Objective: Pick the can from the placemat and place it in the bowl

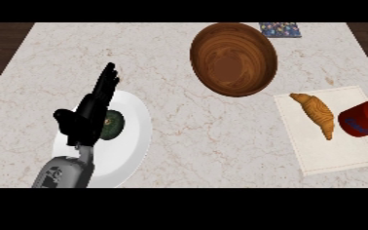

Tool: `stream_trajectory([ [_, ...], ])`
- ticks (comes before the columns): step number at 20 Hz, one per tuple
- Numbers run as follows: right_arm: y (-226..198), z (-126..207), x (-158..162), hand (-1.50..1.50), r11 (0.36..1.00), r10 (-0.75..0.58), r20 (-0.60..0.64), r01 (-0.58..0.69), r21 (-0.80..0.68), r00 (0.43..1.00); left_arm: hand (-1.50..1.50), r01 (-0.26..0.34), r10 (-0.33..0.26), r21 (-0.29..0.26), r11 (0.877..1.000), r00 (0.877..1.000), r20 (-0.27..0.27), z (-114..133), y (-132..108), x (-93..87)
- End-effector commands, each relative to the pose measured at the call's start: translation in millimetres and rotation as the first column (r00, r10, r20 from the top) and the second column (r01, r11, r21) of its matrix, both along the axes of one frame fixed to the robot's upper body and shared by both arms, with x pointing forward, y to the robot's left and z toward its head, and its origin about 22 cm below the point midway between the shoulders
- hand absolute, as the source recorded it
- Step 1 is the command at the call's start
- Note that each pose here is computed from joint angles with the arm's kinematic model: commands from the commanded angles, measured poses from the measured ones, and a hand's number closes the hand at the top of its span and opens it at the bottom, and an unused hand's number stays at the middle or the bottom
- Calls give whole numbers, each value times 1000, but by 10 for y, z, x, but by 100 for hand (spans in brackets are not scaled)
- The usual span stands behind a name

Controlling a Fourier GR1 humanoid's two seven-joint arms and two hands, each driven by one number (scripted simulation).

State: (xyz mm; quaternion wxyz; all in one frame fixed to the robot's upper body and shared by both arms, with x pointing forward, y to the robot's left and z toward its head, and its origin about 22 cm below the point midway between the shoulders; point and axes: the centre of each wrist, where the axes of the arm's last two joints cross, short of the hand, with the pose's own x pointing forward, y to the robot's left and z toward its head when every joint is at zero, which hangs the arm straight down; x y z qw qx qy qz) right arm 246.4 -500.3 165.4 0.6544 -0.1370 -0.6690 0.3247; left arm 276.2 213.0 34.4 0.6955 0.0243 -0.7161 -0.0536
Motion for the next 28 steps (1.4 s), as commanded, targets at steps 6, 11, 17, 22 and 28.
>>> stream_trajectory([
  [6,-59,-259,159,-150,998,45,-130,-49,-35,990,0,-1,1,1,1000,1000,-7,156,39,51],
  [11,-219,-405,15,-150,998,54,-108,-53,20,993,0,-11,10,-3,1000,1000,-2,-74,-66,-19],
  [17,-207,-634,24,-150,989,97,-88,-86,123,991,0,-11,11,-3,1000,1000,-4,-71,290,-2],
  [22,-287,-590,-51,-150,981,105,-113,-85,172,988,0,0,-1,-22,1000,1000,-18,-21,65,-113],
  [28,-220,-760,38,-150,981,72,-133,-47,186,988,0,-13,13,6,1000,1000,-9,3,25,-123],
])
